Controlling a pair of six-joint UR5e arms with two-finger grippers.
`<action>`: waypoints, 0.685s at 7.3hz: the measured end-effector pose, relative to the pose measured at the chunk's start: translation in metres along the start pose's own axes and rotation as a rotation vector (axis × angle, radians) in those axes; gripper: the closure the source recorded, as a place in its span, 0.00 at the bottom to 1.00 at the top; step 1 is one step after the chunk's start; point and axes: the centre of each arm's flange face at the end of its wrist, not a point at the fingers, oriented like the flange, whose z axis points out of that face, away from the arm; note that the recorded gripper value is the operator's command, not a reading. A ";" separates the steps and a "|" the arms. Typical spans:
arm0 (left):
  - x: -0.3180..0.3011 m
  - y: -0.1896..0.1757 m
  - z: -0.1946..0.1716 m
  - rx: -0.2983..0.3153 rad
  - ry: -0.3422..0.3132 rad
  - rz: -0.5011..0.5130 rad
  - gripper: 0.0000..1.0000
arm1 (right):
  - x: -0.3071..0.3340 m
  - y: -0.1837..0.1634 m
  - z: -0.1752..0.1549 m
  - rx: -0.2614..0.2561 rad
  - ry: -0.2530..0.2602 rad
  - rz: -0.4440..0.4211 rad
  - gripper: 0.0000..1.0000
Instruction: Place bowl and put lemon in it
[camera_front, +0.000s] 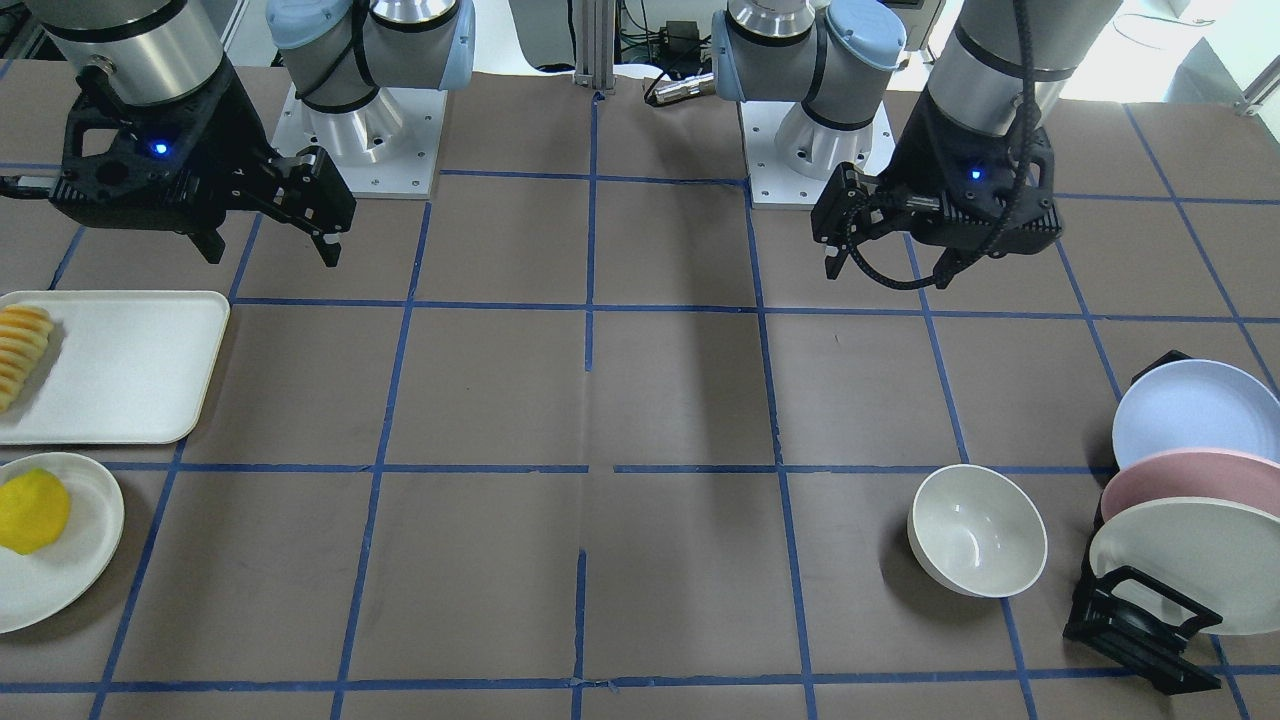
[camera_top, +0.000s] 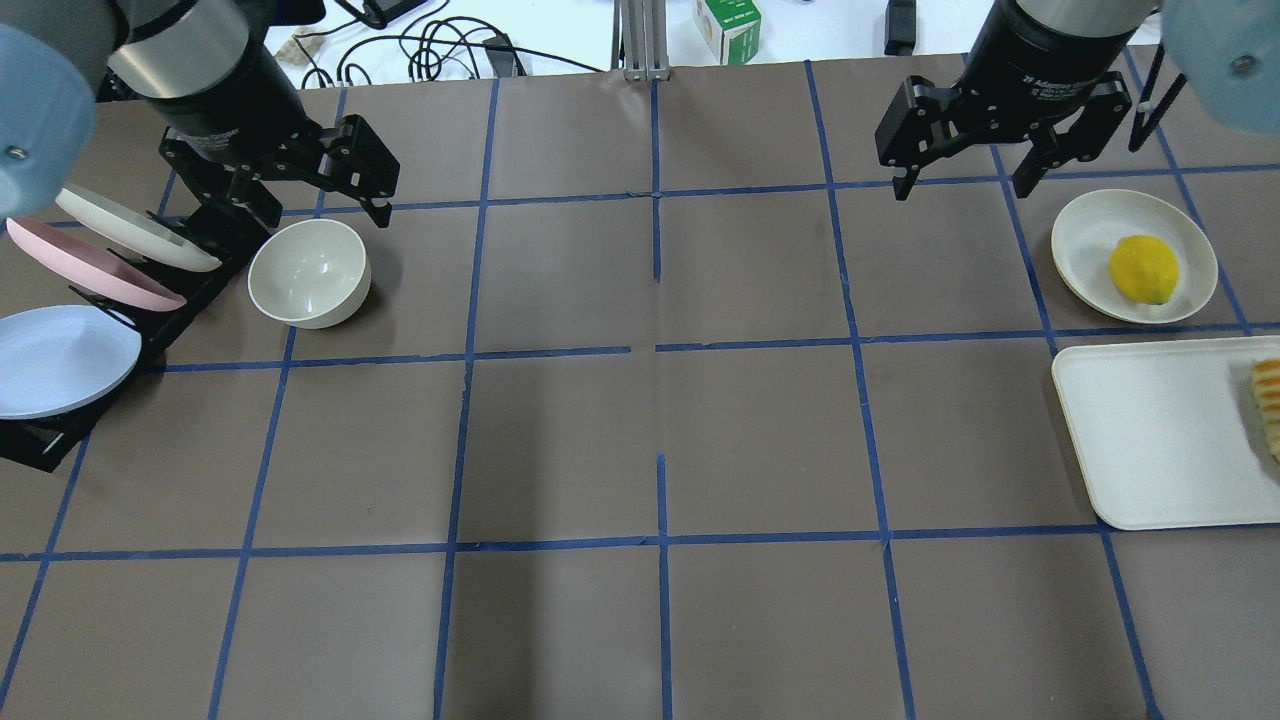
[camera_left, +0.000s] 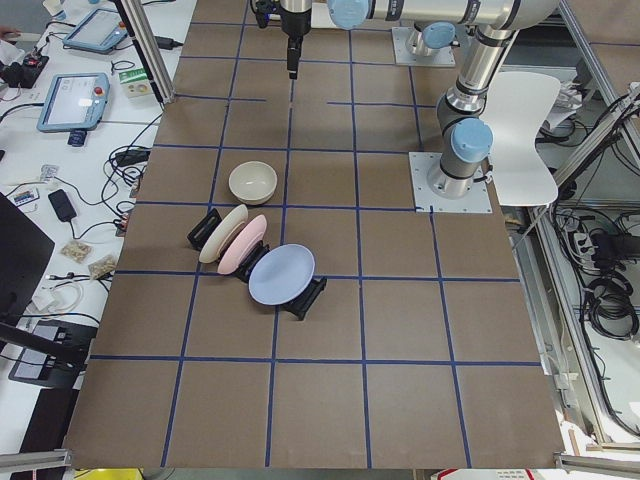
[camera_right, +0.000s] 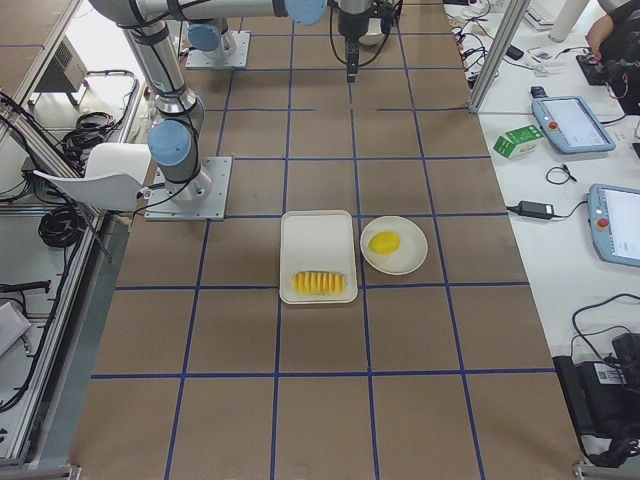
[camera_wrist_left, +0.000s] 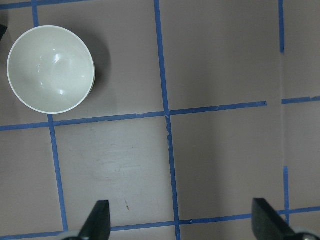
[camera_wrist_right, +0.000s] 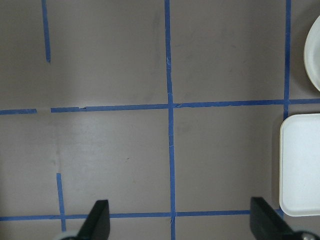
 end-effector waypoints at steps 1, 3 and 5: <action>-0.003 0.001 -0.004 -0.001 -0.006 -0.006 0.00 | 0.000 0.000 0.000 0.000 0.000 0.000 0.00; -0.005 0.004 -0.006 -0.016 -0.014 -0.014 0.00 | 0.003 -0.003 0.002 -0.001 0.002 -0.001 0.00; -0.013 -0.002 -0.005 -0.020 -0.017 -0.017 0.00 | 0.034 -0.020 0.012 -0.017 0.009 -0.003 0.00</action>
